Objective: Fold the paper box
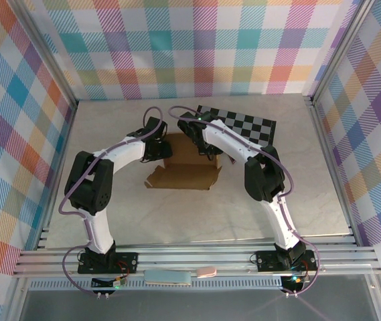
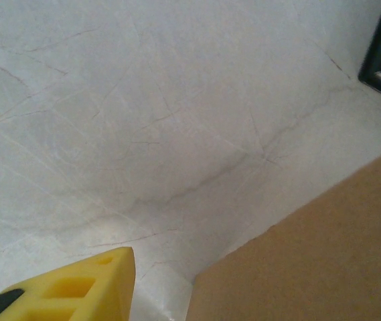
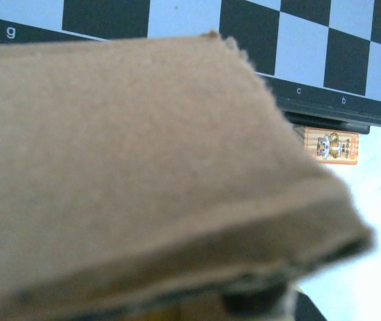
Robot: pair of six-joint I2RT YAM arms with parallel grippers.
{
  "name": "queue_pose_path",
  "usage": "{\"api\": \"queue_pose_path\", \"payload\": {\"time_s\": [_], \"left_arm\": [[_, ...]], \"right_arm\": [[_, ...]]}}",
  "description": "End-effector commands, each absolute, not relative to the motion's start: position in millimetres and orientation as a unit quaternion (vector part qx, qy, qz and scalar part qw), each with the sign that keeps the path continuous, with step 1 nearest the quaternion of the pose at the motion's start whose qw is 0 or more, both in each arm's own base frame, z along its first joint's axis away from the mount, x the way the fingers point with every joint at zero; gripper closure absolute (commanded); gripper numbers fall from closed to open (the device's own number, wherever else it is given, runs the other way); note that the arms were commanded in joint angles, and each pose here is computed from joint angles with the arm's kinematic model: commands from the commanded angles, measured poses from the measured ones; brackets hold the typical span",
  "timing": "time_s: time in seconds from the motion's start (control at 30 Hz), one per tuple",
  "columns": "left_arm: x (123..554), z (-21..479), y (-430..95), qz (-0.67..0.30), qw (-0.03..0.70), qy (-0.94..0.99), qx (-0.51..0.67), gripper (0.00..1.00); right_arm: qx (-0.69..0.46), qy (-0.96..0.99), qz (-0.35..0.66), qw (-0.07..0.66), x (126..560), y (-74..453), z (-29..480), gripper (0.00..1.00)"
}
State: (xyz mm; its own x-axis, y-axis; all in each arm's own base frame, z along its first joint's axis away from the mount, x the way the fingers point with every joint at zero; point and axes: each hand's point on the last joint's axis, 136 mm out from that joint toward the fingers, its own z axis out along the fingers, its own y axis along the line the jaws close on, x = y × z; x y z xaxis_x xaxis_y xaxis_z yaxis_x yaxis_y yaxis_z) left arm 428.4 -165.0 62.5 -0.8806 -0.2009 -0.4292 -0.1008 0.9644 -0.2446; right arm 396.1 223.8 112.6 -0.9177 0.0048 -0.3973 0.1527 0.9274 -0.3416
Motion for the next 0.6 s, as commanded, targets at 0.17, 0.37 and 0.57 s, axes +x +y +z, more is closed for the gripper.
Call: {"api": "queue_pose_path", "payload": {"time_s": [0.17, 0.37, 0.57], "left_arm": [[437.8, 94.8, -192.7, -0.229, 0.266, 0.936, 0.002, 0.60], [436.7, 102.1, -195.1, -0.236, 0.269, 0.933, 0.024, 0.55], [435.8, 100.6, -182.5, -0.203, 0.275, 0.939, 0.020, 0.54]], "right_arm": [[0.018, 0.966, -0.211, 0.150, 379.9, 216.5, 100.6, 1.00], [0.019, 0.967, -0.209, 0.146, 381.7, 215.8, 99.8, 1.00], [0.018, 0.967, -0.210, 0.146, 382.6, 215.8, 99.2, 1.00]]}}
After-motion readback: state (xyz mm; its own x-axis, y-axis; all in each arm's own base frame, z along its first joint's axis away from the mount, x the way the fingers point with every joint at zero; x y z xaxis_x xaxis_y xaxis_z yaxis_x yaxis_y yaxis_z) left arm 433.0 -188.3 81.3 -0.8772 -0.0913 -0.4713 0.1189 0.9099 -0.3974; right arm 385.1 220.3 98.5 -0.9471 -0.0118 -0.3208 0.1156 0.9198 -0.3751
